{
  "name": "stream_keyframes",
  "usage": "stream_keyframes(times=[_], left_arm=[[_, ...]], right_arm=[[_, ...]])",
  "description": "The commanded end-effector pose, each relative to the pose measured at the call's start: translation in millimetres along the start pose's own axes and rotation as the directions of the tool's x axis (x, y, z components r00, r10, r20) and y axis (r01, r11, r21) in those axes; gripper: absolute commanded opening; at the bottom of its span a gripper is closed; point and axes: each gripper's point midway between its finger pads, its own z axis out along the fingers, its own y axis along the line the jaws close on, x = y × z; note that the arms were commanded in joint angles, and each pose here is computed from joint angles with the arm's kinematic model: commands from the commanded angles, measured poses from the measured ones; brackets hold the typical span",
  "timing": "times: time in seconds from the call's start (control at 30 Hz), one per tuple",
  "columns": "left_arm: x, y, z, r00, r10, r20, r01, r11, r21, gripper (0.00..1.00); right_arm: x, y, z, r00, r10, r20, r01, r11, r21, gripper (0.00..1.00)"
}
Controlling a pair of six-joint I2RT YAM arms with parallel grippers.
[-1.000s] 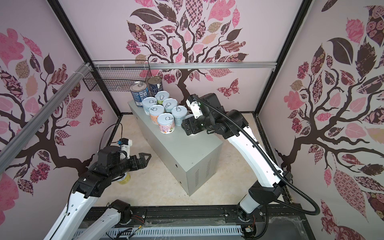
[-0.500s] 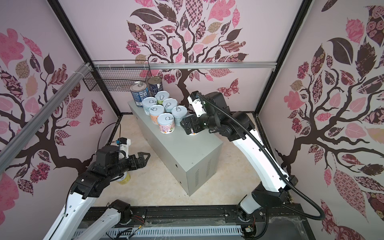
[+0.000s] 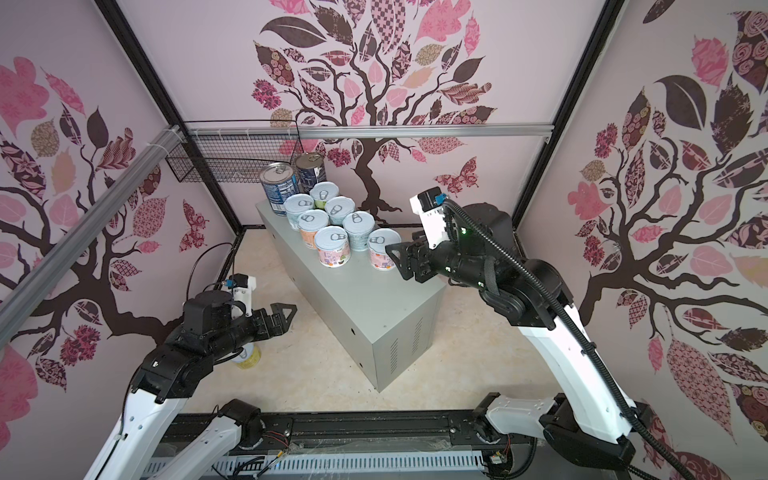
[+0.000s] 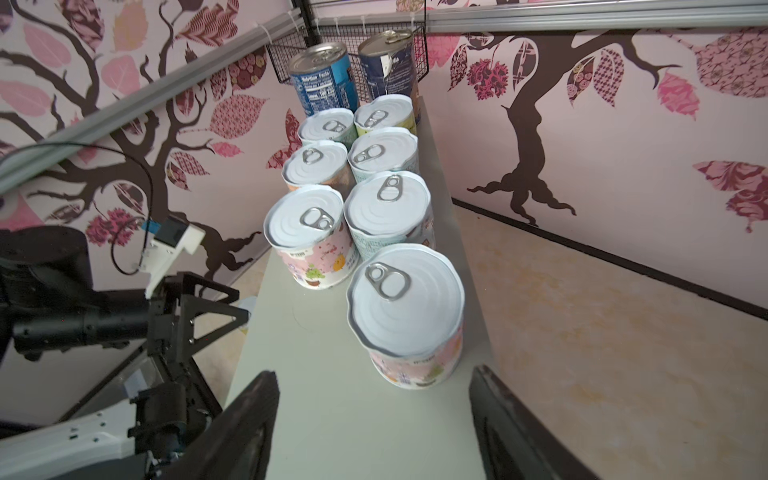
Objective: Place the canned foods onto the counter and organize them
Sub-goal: 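Open the right gripper and release the can on the box top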
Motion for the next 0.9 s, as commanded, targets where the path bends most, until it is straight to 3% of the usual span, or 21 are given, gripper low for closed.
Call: stream_keyframes(times=[0.0,0.2,0.3,0.53,0.87], left_arm=[[-13,-6,-12,0.999,-0.006,0.040,0.005,1.000,0.011,0.98],[-13,-7,-12,0.999,-0.012,0.036,0.011,1.000,0.015,0.98],[-14,-7,-13,0.999,-0.012,0.039,0.012,1.000,0.014,0.98],[-9,-4,-8,0.999,-0.017,0.028,0.017,1.000,0.012,0.98],[-7,-2,-4,1.000,-0.016,0.022,0.016,1.000,0.007,0.98]], right_arm=[[2,0,-5,1.000,0.005,0.023,-0.005,1.000,-0.006,0.61],[23,-14,11,0.998,0.049,-0.025,-0.049,0.999,0.004,0.30],[24,-26,14,0.996,0.092,-0.017,-0.092,0.996,-0.009,0.21],[28,-31,28,0.995,0.097,-0.039,-0.098,0.995,-0.028,0.13],[36,-27,46,0.991,0.106,-0.076,-0.112,0.991,-0.073,0.12]])
